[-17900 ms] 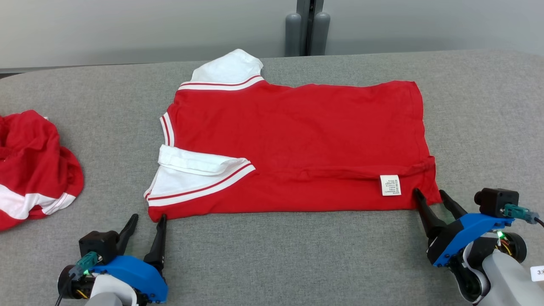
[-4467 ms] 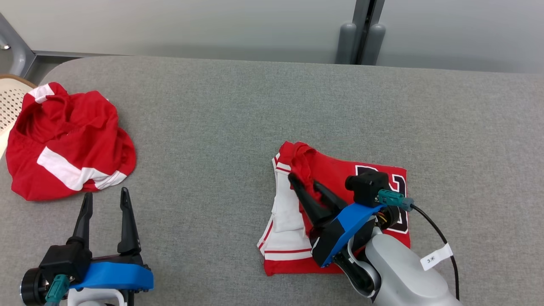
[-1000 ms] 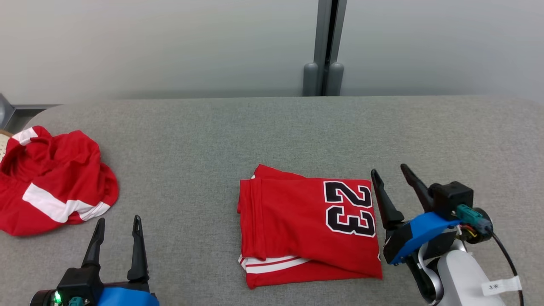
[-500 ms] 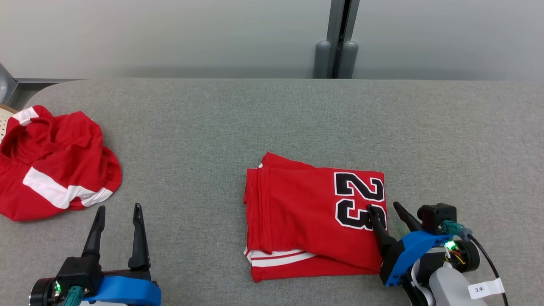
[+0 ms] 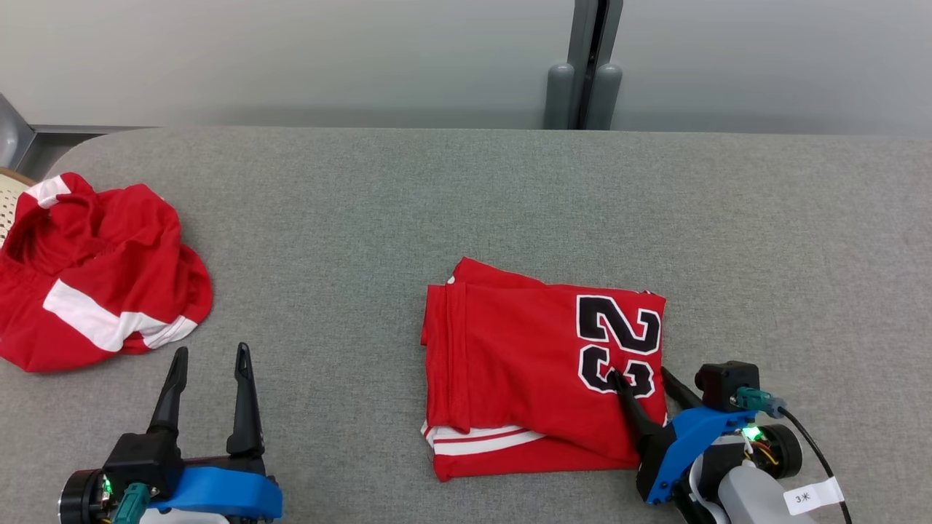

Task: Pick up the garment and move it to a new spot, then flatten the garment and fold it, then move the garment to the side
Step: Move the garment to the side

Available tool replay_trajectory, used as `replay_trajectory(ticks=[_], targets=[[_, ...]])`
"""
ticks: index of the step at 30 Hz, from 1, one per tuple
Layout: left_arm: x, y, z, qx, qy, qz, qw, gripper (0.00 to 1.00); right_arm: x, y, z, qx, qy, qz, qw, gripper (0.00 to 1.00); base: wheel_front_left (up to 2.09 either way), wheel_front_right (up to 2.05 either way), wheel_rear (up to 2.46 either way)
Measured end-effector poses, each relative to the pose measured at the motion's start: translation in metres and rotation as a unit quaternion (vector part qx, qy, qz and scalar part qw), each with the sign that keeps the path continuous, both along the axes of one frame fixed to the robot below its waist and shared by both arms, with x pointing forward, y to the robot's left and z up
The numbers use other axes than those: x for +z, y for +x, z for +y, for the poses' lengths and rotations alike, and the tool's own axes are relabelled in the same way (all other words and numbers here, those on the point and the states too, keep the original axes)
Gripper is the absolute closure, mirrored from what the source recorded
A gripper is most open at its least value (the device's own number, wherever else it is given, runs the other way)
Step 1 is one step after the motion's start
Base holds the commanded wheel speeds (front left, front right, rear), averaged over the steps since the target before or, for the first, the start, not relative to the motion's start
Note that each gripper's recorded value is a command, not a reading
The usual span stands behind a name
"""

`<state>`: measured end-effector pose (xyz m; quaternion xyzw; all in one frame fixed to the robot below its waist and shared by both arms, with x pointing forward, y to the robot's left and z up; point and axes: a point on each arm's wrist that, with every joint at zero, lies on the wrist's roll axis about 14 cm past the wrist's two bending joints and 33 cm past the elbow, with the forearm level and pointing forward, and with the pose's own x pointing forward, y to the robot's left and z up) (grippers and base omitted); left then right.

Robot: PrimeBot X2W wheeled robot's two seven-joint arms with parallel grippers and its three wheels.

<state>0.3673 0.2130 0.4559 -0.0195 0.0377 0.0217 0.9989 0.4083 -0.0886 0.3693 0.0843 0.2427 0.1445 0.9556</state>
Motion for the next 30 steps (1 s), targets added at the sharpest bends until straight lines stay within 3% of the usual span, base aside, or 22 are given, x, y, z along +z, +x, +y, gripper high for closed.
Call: replay_trajectory(ticks=[1,2,3,10,18,30], targets=[[0.0,0.0,0.0,0.0,0.0,0.0,1.0,0.0,0.0,0.0,0.002,0.002,0.002,-0.001,1.0,0.51,0.0,0.0,0.0],[0.001,0.001,0.0,0.001,-0.001,-0.001,1.0,0.0,0.002,0.001,0.004,0.002,0.007,-0.003,1.0,0.7,0.0,0.0,0.0],[0.001,0.001,0.0,0.001,-0.001,-0.002,1.0,0.0,0.002,0.001,0.005,0.003,0.008,-0.006,1.0,0.99,0.0,0.0,0.0],[0.0,0.004,-0.004,-0.005,-0.003,-0.001,1.0,0.0,0.02,0.02,-0.01,-0.017,0.006,-0.049,0.999,1.0,0.0,0.0,0.0],[-0.002,0.04,-0.032,-0.049,-0.009,-0.007,0.999,0.0,0.028,0.044,-0.087,-0.081,-0.042,-0.079,0.993,1.0,0.0,0.0,0.0],[-0.019,0.105,-0.076,-0.117,-0.014,-0.014,0.993,0.0,0.015,0.039,-0.185,-0.177,-0.097,-0.07,0.977,1.0,0.0,0.0,0.0]])
